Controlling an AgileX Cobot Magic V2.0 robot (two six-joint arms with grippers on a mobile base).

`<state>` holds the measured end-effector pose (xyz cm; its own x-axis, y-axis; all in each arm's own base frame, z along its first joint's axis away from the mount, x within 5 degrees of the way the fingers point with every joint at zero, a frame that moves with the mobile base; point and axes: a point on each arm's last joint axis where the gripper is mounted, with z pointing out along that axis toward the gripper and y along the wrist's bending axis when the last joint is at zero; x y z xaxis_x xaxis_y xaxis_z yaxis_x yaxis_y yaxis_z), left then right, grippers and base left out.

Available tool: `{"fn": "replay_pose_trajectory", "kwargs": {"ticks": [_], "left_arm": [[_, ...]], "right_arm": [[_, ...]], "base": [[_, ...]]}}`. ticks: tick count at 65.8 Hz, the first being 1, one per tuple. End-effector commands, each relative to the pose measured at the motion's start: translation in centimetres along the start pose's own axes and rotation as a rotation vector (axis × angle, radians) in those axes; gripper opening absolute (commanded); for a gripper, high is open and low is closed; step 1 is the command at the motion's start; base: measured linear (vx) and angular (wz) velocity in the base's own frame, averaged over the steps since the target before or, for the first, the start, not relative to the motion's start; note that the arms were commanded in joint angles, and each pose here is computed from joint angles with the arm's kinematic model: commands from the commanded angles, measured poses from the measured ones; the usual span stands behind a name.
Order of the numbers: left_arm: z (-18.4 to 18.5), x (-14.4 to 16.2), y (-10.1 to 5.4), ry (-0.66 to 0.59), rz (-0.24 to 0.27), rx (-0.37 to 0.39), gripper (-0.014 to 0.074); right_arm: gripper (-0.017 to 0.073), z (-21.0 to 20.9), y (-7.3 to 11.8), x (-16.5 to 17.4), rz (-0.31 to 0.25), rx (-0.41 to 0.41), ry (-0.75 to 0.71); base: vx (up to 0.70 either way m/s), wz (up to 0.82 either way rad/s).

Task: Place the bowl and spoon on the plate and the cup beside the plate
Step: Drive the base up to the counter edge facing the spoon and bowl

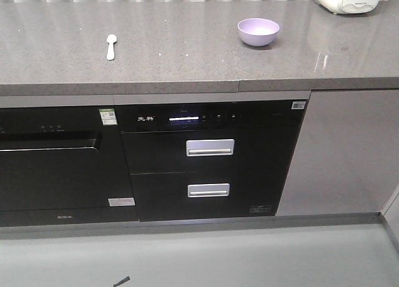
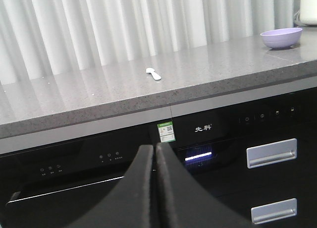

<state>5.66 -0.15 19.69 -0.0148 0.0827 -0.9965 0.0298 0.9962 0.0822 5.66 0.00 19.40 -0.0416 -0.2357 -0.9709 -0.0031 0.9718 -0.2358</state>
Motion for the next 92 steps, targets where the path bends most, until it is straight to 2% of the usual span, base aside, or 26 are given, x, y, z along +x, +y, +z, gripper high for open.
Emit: {"fn": "replay_pose_trajectory", "kwargs": {"ticks": [1,92], "left_arm": [[-0.03,0.08,-0.03,-0.062,-0.003,-0.002,-0.0006],[-0.03,0.08,-0.03,-0.062,-0.003,-0.002,-0.0006]], "right_arm": [[-0.0005,-0.06,-0.21,-0.63,-0.009,0.024,-0.07],[-0.0005,-0.06,-0.21,-0.63,-0.009,0.024,-0.07]], "base": [[0.08,0.0],[0.07,0.0]]}}
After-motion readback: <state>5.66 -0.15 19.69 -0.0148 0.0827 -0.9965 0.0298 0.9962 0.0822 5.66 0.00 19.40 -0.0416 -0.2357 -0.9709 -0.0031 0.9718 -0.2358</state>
